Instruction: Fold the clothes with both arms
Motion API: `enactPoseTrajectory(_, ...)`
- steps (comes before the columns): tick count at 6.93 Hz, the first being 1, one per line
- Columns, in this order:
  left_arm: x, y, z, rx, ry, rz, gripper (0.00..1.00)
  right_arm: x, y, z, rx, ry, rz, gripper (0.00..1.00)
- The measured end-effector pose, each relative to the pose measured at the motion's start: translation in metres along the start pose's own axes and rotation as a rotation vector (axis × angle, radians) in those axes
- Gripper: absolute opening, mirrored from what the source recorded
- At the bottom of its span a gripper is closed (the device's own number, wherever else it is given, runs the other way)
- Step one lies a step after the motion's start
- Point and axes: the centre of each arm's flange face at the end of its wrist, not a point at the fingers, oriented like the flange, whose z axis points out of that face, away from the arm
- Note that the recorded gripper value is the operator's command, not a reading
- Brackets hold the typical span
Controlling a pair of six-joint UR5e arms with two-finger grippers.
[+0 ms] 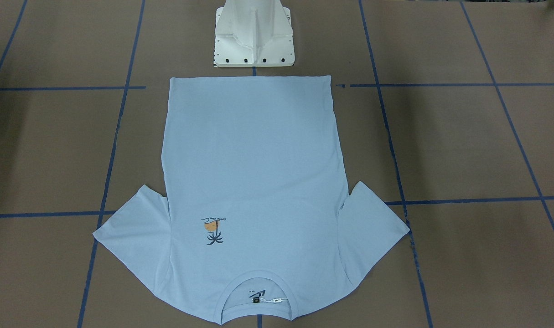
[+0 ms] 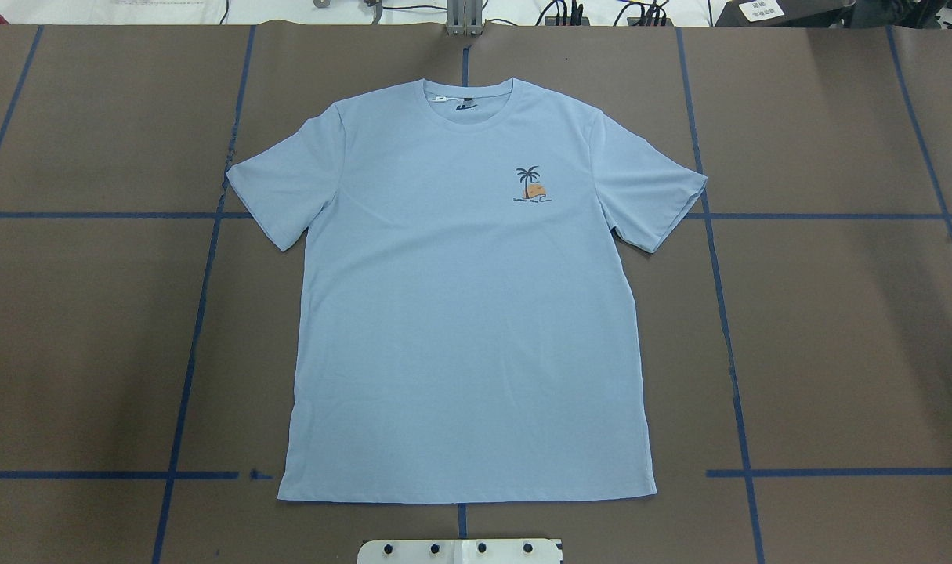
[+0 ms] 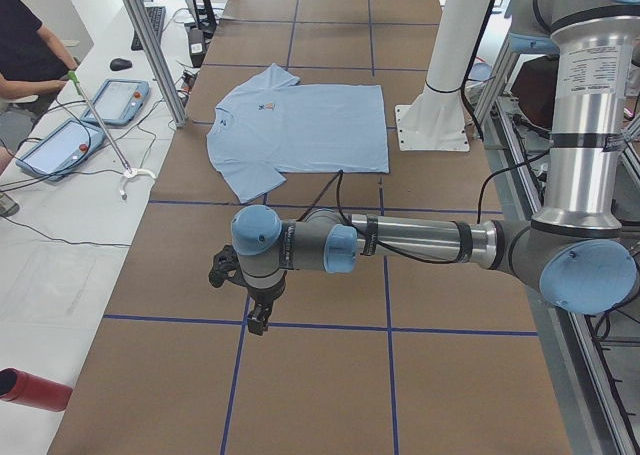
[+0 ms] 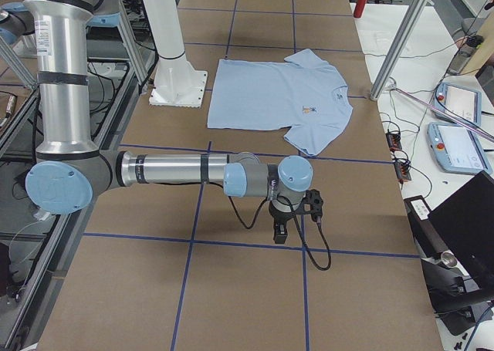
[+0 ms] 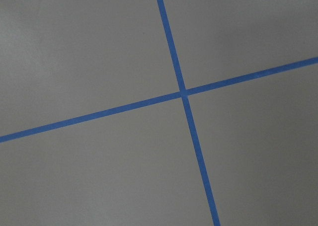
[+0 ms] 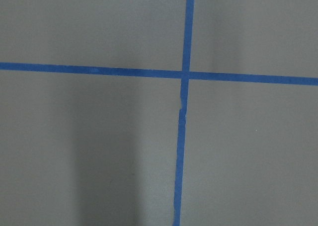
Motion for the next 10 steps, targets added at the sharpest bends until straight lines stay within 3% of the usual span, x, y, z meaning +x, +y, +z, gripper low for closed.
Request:
enactPoseTrajectory(2,0.013,-0.001,-0.001,-0.006,-0.063,0.049,1.0,-0.002,-0.001,0.011,0.006,-0.007,-0.028,1.0)
enactPoseTrajectory(3,0.018,-0.003,-0.001,-0.004,-0.068,0.062,1.0,-0.024,-0.008,0.026,0.007,-0.023,-0.087,1.0)
enactPoseTrajectory(4,0.022,-0.003,0.001,-0.001,-0.043,0.064,1.0,-0.06,-0.019,0.042,-0.001,-0.042,-0.122,1.0)
enactPoseTrajectory(5,0.032,-0.004,0.006,0.017,0.051,0.074,1.0,-0.116,-0.04,0.055,0.006,-0.066,-0.114,1.0)
enactPoseTrajectory(6,0.049,-0.007,0.014,0.039,0.145,0.112,1.0,-0.18,-0.06,0.067,0.023,-0.094,-0.083,1.0)
enactPoseTrajectory(8,0.076,-0.013,0.028,0.056,0.214,0.191,1.0,-0.3,-0.097,0.1,0.109,-0.107,0.043,0.99)
enactPoseTrajectory(9,0.08,-0.014,0.03,0.057,0.222,0.202,1.0,-0.337,-0.107,0.12,0.167,-0.109,0.102,0.94)
enactPoseTrajectory(10,0.082,-0.014,0.03,0.058,0.223,0.206,1.0,-0.36,-0.116,0.14,0.219,-0.126,0.153,0.76)
